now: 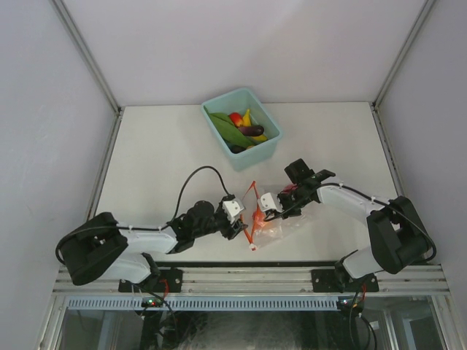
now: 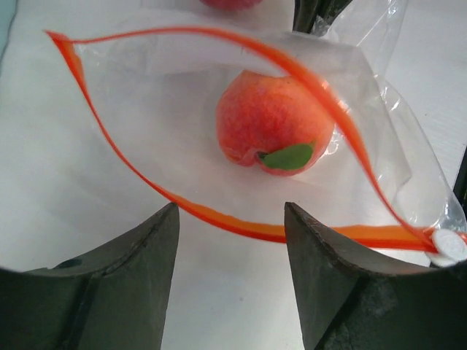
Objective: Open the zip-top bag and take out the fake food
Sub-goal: Pick up the fake fruit from the zipper food storage bag.
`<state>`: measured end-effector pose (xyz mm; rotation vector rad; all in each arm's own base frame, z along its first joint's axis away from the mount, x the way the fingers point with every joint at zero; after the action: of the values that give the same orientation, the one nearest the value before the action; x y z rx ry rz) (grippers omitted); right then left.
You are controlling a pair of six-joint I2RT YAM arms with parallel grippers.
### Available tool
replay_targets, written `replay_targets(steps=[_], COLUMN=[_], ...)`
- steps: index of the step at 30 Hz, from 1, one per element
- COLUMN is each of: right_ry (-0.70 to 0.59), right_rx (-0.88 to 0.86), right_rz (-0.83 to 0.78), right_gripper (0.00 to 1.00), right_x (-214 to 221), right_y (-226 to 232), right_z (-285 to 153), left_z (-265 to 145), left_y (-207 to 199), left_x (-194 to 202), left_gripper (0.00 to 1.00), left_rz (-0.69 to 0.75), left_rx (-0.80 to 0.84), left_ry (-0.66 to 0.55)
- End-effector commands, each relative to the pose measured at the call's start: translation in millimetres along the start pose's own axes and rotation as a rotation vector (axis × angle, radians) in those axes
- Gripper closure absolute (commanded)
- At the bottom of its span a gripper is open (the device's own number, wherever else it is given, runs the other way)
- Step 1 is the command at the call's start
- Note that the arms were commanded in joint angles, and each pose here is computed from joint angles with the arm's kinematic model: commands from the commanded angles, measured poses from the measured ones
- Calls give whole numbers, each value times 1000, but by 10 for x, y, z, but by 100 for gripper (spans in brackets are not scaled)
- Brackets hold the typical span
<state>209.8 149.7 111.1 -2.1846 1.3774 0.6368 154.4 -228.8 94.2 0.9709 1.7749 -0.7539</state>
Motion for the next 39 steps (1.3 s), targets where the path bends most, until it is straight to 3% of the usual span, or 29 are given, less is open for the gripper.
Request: replay_targets(steps=[1, 12, 26, 34, 39], right_ry=[-49, -86, -106, -97, -99], right_rx=[32, 27, 23, 29, 31], right_rz=[-49, -22, -8, 4, 5], right_gripper=[100, 100, 100, 100, 100], right_x=[-130, -184, -227, -197, -194], right_y=[-84, -103, -117, -123, -128], right_z=[-63, -33, -19, -35, -35], left_z=[206, 463, 676, 308, 161], left_y=[-47, -248, -307, -169, -150], left_x=[-411, -401, -286, -357, -361], left_gripper=[36, 20, 21, 20, 19], left_rz=[87, 79, 49, 49, 106], left_rx=[48, 89, 105, -56, -58], left_ry=[-162, -206, -161, -242, -227])
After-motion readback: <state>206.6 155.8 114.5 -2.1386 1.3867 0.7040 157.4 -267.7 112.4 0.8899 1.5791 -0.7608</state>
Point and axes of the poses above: each gripper's point midway between its finger pads, its own z axis out along the fingers, its own y axis along the line the jaws close on, x = y × z, the point moved 8 cm from there along -z, back along the fingers, and after that the axes turned 5 degrees about -z, right-handed, at the moved point
